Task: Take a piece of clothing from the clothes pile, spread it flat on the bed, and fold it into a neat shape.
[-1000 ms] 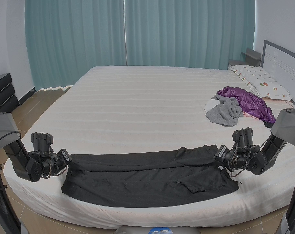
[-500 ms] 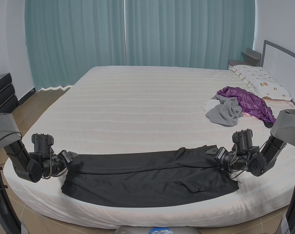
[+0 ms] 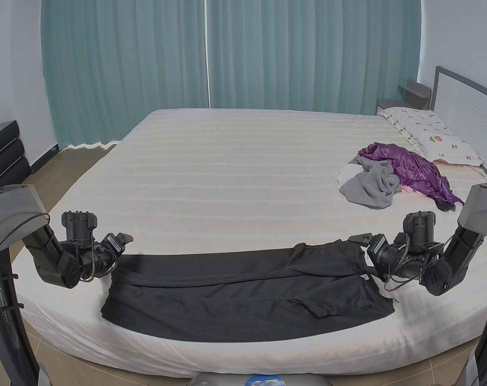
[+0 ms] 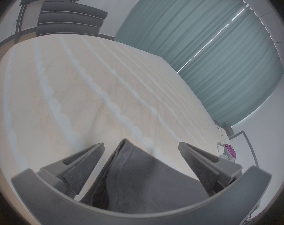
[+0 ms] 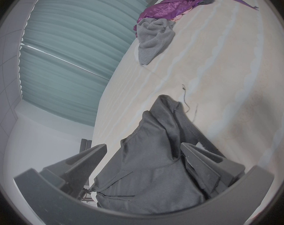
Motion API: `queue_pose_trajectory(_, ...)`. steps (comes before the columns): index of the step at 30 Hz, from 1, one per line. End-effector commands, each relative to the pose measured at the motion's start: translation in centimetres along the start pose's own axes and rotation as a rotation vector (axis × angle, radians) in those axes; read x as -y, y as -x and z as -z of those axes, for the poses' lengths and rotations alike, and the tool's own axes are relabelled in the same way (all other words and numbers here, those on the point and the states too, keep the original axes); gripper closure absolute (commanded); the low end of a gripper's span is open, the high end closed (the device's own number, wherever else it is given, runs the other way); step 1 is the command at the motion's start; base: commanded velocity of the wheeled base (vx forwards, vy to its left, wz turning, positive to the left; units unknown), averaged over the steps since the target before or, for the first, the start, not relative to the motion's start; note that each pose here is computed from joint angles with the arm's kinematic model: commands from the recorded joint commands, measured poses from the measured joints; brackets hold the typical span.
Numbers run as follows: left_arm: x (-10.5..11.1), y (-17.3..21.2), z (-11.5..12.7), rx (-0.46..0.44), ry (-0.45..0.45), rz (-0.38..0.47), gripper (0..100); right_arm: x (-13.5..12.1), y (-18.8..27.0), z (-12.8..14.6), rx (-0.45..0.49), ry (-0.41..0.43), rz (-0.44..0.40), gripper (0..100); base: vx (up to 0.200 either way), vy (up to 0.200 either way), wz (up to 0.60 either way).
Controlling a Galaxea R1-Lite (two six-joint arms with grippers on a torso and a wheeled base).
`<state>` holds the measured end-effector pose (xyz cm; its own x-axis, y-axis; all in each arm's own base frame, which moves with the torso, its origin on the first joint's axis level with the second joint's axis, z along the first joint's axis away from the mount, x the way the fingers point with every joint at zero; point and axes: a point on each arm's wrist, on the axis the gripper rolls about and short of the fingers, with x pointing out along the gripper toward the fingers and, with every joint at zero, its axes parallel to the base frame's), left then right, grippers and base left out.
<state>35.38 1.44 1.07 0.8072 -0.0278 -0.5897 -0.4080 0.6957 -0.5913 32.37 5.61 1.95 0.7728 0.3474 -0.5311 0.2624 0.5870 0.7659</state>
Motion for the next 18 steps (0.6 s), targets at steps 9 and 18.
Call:
queue_pose_trajectory(9, -1.09, -2.5, 0.29, -0.005, 0.011, -0.033, 100, 1.56, 0.03, 0.11, -0.008, -0.028, 0.034, 0, 0.0, 0.0, 0.0)
queue_pose_trajectory(18, -1.02, -2.33, 0.03, 0.013, 0.014, -0.041, 100, 1.8, 0.17, 0.12, -0.007, -0.03, 0.042, 0, 0.0, 0.0, 0.0)
